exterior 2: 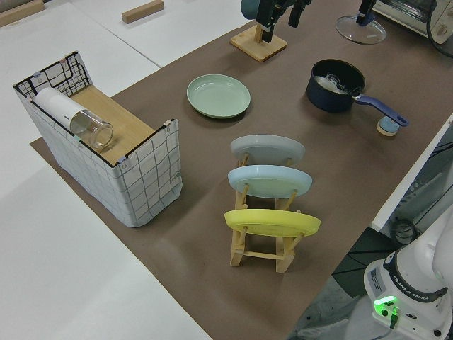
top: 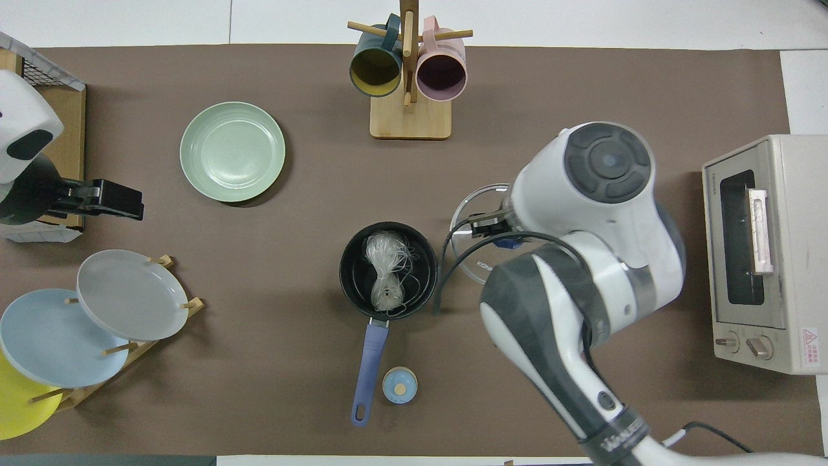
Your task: Transfer vermicelli from plate to pot
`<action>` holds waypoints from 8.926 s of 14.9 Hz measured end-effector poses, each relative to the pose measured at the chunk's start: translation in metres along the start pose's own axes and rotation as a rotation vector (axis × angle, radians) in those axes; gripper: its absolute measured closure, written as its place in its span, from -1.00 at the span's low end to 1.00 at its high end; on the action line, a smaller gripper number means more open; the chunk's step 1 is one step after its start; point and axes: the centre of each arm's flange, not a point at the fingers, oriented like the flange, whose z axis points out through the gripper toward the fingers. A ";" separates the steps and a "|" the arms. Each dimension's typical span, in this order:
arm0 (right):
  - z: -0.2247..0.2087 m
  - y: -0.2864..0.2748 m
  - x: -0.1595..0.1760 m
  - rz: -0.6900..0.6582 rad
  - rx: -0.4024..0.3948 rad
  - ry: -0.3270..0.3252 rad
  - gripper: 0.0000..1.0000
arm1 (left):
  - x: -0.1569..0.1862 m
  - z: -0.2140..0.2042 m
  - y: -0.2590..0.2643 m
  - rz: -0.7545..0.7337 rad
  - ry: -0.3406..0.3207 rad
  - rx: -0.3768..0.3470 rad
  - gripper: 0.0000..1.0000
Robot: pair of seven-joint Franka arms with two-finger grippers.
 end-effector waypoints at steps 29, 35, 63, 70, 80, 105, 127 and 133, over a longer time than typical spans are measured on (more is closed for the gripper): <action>0.053 -0.166 -0.049 0.009 -0.010 0.089 -0.32 | 0.000 0.009 -0.011 -0.033 -0.024 -0.014 -1.00; 0.054 -0.167 -0.047 0.010 -0.005 0.095 -0.32 | 0.000 0.008 -0.011 -0.032 -0.024 -0.014 -1.00; 0.079 -0.184 -0.062 -0.087 -0.078 0.127 0.08 | -0.002 0.009 -0.011 -0.033 -0.037 -0.013 -1.00; 0.076 -0.177 -0.054 -0.072 -0.070 0.140 0.08 | -0.002 0.009 -0.011 -0.033 -0.037 -0.013 -1.00; 0.077 -0.139 -0.021 0.023 -0.033 0.146 0.08 | -0.002 0.009 -0.011 -0.033 -0.037 -0.013 -1.00; 0.084 -0.166 -0.048 0.001 -0.020 0.080 0.02 | -0.002 0.009 -0.011 -0.033 -0.037 -0.013 -1.00; 0.022 -0.127 -0.007 0.042 -0.101 0.140 -1.00 | -0.002 0.009 -0.011 -0.033 -0.037 -0.013 -1.00; 0.002 -0.051 0.016 0.100 -0.160 0.076 -1.00 | -0.002 0.009 -0.011 -0.033 -0.037 -0.013 -1.00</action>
